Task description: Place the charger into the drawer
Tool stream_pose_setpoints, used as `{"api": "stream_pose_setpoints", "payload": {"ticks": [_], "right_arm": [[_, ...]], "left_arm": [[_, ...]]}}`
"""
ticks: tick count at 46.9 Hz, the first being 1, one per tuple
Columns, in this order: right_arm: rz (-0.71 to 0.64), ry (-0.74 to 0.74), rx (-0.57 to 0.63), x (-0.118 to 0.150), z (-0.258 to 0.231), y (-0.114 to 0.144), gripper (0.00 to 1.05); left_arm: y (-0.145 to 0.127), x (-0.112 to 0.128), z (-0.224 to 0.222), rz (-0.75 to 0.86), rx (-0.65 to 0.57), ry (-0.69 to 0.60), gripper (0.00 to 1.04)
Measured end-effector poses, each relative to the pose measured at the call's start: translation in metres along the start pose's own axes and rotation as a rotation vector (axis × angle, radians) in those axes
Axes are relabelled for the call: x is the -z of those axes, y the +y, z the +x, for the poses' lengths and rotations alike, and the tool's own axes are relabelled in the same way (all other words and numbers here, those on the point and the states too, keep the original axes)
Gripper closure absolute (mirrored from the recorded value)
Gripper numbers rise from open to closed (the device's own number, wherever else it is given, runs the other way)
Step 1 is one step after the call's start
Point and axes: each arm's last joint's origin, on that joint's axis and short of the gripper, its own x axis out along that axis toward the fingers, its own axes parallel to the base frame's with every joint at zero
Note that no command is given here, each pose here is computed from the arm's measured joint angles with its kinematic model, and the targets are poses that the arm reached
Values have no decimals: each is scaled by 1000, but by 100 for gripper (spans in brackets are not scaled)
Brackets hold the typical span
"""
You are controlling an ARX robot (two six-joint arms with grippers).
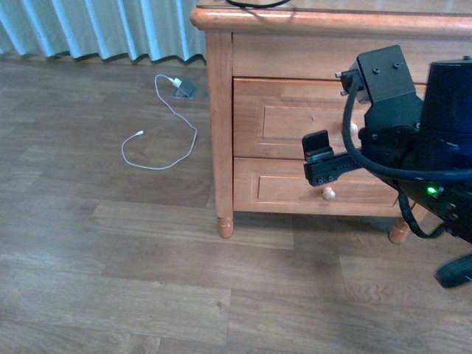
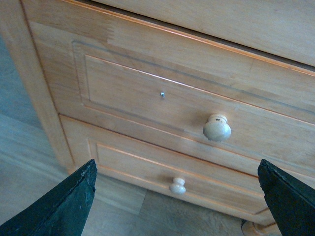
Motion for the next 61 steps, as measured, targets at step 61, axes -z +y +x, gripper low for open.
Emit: {"api": "stream_pose_setpoints", "payload": {"ticks": [61], "right_arm": [[-5, -28, 164, 26, 81, -18, 45]], "left_arm": [[0, 0, 0, 0, 0, 0, 6]]}}
